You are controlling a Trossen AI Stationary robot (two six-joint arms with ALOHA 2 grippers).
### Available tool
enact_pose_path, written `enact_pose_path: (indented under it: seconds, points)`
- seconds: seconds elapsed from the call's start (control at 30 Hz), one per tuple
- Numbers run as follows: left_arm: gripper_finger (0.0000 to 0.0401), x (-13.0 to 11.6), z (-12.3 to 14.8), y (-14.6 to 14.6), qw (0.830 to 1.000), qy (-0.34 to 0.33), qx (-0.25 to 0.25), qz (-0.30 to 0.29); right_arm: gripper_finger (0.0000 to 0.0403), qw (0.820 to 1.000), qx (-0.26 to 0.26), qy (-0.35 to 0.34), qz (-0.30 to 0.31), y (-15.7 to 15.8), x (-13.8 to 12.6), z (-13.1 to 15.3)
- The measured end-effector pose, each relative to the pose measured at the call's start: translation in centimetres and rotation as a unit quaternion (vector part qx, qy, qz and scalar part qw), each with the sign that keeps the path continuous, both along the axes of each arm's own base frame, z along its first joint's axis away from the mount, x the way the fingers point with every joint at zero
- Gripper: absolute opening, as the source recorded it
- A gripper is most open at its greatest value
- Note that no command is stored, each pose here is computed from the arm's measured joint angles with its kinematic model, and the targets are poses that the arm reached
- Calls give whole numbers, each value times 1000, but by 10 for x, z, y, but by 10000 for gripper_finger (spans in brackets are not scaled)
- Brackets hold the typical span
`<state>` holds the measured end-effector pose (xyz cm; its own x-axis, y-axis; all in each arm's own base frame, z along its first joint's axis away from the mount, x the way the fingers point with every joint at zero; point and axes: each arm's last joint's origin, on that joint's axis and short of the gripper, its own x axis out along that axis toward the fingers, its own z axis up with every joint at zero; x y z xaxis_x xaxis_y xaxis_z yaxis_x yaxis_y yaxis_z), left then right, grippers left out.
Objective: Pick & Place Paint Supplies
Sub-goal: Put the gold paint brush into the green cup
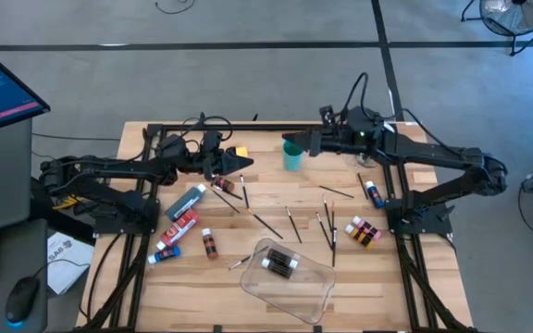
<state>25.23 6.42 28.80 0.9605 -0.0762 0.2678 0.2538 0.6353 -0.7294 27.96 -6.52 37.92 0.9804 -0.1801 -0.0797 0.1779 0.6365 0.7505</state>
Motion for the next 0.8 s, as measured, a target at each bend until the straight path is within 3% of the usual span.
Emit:
enact_pose_path:
  seconds: [0.27, 0.47, 0.6, 0.8]
  points:
    - [1, 0, 0, -1, 1000, 2, 5, -25, 0, 984, -112, 126, 55, -11, -7, -21]
    - [1, 0, 0, -2, 999, 3, 7, -32, 0, 958, -137, 238, 85, -11, -16, -41]
    - [1, -1, 0, 0, 1000, 3, 7, -29, 0, 933, -124, 320, 110, -8, -26, -55]
    - [1, -3, 0, 6, 999, 5, 11, -32, 0, 873, -105, 450, 156, 0, -45, -83]
